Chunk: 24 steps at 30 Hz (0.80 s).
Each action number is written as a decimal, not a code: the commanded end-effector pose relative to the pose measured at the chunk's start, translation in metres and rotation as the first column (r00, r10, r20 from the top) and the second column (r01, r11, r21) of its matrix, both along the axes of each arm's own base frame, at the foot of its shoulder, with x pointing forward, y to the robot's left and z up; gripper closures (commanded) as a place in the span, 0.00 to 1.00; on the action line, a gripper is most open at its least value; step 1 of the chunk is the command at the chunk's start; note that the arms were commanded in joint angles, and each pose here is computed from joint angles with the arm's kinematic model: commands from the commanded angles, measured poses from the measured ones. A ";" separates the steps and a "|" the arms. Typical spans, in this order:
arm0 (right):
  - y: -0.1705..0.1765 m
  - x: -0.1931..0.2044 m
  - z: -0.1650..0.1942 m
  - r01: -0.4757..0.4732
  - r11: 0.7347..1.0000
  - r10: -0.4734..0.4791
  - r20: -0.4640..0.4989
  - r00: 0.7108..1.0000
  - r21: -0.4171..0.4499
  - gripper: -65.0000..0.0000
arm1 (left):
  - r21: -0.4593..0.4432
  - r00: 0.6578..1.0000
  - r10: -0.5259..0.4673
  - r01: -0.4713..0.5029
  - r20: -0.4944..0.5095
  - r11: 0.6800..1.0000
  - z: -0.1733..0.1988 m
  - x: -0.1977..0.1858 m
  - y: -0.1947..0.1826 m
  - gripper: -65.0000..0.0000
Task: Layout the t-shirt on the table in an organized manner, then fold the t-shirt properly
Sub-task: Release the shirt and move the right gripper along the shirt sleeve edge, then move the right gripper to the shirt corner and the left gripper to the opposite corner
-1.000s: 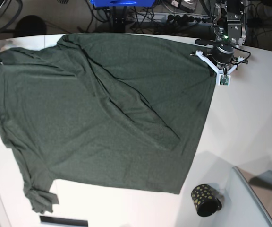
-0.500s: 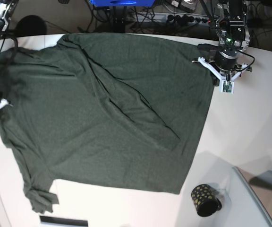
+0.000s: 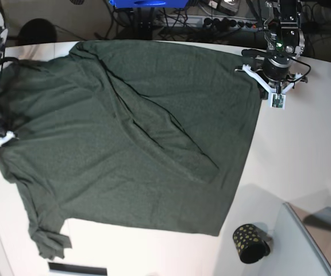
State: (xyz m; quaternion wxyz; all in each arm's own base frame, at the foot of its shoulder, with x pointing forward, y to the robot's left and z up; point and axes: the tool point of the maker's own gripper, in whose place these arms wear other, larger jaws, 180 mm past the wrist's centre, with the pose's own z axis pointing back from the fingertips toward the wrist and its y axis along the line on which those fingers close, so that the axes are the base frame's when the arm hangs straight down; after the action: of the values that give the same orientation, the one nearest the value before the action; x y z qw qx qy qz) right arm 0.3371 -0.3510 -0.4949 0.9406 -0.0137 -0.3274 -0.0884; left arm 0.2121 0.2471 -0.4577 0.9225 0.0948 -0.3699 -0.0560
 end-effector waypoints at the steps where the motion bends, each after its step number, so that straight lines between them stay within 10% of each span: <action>1: -0.005 0.011 0.008 0.003 1.000 -0.002 0.028 1.000 -0.009 1.00 | 0.012 0.999 -0.003 0.003 0.043 1.000 0.010 0.007 0.004 1.00; 12: -0.008 0.046 0.032 0.002 0.999 0.005 0.183 0.983 -0.040 1.00 | 0.013 0.999 -0.004 0.003 0.038 1.000 0.010 0.004 0.004 1.00; 16: -0.057 0.028 0.072 0.140 0.986 -0.105 0.306 0.946 -0.094 0.97 | 0.015 0.999 0.002 -0.002 0.043 1.000 0.011 0.004 0.006 1.00; 20: -0.082 -0.043 0.092 0.316 0.947 -0.288 0.274 0.917 -0.062 0.60 | 0.042 0.994 0.091 -0.094 0.063 0.995 0.020 -0.001 0.039 1.00; 24: -0.043 -0.113 0.095 0.238 0.967 -0.253 0.211 0.944 0.094 0.23 | 0.067 0.987 0.142 -0.147 0.077 0.987 0.027 -0.006 0.062 1.00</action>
State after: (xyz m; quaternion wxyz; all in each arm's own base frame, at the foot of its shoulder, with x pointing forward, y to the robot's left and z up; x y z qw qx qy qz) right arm 0.2082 -0.3783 -0.4248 0.8960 0.0043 -0.3804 -0.2290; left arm 0.1987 0.3058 -0.4415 0.9155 0.1504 -0.3731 0.0048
